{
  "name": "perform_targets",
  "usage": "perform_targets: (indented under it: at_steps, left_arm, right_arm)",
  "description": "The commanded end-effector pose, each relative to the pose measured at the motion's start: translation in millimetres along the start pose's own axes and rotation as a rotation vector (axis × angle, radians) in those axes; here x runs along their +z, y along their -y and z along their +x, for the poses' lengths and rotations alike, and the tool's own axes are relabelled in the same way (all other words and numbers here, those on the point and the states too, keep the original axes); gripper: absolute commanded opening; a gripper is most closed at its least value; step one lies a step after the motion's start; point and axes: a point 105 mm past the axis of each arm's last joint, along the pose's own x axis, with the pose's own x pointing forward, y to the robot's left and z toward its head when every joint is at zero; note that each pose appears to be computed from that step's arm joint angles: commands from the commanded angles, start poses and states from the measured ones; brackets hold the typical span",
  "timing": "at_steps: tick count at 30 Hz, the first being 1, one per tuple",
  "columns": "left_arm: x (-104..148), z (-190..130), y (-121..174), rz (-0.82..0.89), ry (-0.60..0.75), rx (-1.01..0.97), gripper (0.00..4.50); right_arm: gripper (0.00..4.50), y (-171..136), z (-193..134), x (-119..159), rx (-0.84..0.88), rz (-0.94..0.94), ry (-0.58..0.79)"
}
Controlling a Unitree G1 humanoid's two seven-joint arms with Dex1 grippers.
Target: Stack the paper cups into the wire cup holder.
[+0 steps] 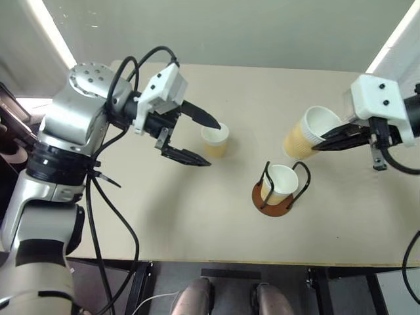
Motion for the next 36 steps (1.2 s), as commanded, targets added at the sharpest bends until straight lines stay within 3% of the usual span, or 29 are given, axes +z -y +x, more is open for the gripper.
perform_targets:
  at_steps: [1,10,17,22,36]
  left_arm:
    - [6.7,0.3,1.2,0.045,0.021,-0.035,4.50]
    - [4.2,1.7,1.0,0.048,0.021,-0.045,4.50]
    - [7.7,0.0,3.4,0.045,0.020,-0.049,4.50]
    - [7.9,1.1,2.3,0.044,0.020,-0.050,4.50]
    - [8.8,1.7,3.1,0.044,0.014,-0.055,4.50]
  right_arm:
    - [0.01,-9.6,7.6,18.4,0.036,-0.039,0.037]
    - [0.01,-22.7,23.3,-0.4,0.092,-0.024,-0.028]
    - [0.01,-14.3,8.9,8.5,0.060,-0.011,0.003]
    - [0.01,-17.5,7.1,0.5,0.073,-0.005,-0.036]
    - [0.01,-32.0,36.4,-13.9,0.152,-0.097,-0.098]
